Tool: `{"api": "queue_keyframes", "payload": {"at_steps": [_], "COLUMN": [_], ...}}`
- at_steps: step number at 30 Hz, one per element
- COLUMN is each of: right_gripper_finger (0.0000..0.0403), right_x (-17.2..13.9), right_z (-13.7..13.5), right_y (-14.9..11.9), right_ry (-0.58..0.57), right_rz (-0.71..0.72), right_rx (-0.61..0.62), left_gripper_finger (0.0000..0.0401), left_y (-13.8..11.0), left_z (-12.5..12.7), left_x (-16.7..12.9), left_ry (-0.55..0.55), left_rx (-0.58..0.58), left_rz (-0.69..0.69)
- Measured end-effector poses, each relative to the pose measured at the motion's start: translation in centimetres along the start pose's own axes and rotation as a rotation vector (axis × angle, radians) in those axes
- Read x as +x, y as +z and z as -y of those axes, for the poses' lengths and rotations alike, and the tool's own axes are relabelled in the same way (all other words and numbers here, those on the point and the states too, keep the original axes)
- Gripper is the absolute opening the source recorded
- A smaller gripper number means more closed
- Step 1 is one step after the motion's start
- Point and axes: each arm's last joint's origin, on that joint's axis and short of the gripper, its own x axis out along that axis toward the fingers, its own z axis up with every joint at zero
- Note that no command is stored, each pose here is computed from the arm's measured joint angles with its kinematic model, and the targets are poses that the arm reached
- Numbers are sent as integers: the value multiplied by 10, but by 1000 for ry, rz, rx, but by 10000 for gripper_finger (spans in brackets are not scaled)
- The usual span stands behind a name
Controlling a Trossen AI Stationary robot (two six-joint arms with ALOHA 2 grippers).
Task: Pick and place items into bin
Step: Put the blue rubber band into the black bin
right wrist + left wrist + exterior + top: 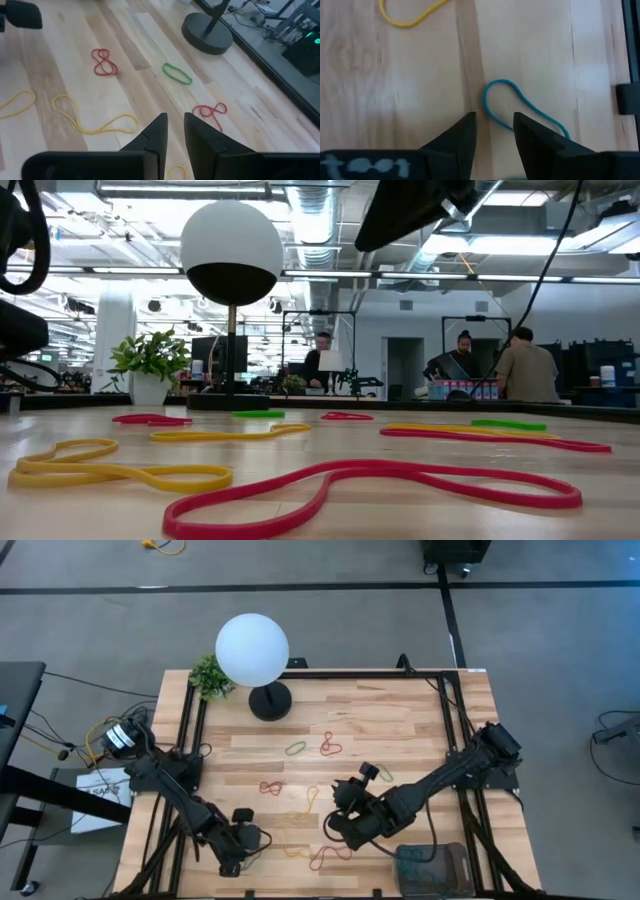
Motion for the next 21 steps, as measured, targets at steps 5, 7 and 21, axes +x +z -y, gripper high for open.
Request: {"api": "queue_keyframes", "payload": {"at_steps": [5,7,21], "right_gripper_finger": [59,59,59], "right_x": [3,5,11], "right_z": [-2,-5,-22], "right_y": [-6,-11,-20], "right_ry": [13,24,197], "right_rz": [0,10,83], "right_rx": [49,77,174], "left_gripper_finger": [125,125,89], "left_y": [0,0,-2], "left_z": [1,1,-1], "left_x": [1,1,21], "left_ry": [18,17,124], "left_rx": [-44,-47,-59], "left_rz": [31,39,94]}}
